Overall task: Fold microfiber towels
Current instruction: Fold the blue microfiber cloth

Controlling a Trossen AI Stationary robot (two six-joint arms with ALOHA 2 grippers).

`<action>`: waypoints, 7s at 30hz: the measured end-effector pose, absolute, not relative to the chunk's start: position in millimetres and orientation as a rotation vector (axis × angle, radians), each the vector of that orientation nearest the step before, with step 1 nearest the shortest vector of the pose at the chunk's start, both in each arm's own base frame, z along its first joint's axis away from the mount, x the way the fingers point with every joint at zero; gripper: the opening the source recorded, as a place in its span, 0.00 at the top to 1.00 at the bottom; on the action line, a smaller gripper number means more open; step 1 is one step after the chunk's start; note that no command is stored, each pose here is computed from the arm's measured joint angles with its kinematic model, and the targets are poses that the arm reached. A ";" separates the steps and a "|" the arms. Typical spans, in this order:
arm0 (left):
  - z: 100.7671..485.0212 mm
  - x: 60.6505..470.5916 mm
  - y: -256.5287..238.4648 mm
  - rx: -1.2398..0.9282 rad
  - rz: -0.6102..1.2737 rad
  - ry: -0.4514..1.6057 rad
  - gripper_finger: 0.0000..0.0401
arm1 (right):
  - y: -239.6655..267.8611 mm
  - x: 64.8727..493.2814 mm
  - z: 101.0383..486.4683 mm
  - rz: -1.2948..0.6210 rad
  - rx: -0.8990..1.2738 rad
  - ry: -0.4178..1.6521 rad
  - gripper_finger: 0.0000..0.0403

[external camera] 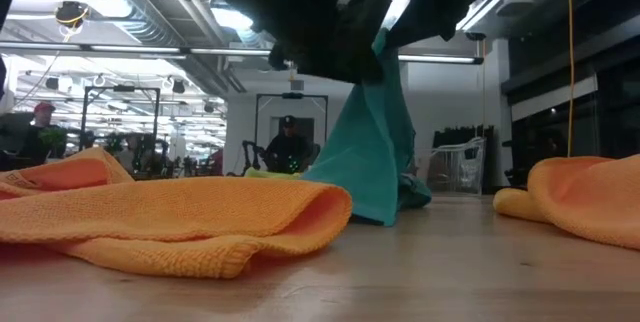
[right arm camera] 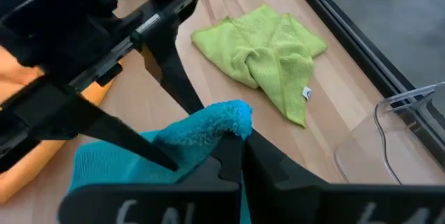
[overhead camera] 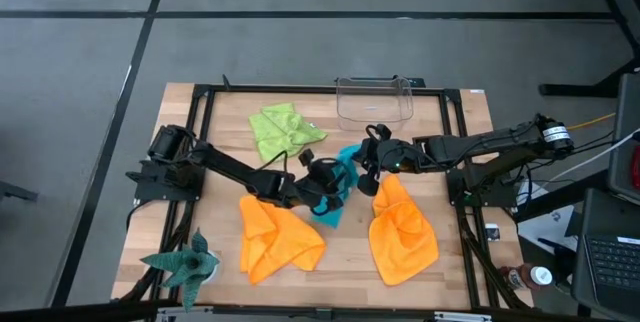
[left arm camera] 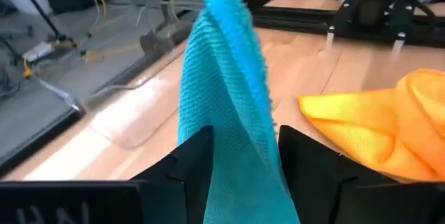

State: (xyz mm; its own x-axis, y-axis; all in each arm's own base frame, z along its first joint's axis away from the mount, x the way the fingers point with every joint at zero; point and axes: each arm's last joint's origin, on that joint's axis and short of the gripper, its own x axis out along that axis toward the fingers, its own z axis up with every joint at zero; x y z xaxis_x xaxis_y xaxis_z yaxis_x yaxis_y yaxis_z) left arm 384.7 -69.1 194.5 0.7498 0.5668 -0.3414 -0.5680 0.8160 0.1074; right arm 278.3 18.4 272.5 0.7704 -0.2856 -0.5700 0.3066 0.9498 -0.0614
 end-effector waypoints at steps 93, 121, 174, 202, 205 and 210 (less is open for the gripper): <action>345.1 229.1 -130.8 0.140 0.353 0.282 1.00 | 60.2 232.7 383.0 -0.107 -0.001 0.686 0.99; 245.2 256.0 -39.4 0.434 0.864 0.802 1.00 | -20.3 253.3 238.9 -0.535 -0.016 0.659 1.00; 191.4 272.1 -25.3 0.034 0.408 0.839 0.55 | 12.4 284.1 181.5 -0.049 0.373 0.762 0.66; 112.2 327.0 -80.4 -0.355 -0.016 0.813 0.63 | -42.8 347.2 107.8 -0.328 0.125 0.830 0.66; 109.0 341.1 -86.5 -0.338 0.017 0.767 0.63 | -51.4 363.1 112.1 -0.287 0.078 0.847 0.66; 127.0 350.3 -90.4 -0.314 0.033 0.741 0.63 | -54.8 375.8 136.5 -0.283 0.061 0.968 0.66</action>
State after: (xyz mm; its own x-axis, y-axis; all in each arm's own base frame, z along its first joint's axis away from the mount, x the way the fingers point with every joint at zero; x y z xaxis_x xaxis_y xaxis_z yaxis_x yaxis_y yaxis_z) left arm 350.3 -90.4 127.0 0.7392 -0.0805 -0.6686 -0.1402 0.9527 -0.2697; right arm 375.8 -54.8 136.5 0.5332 -0.2104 -0.8194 0.2642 0.9615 -0.0750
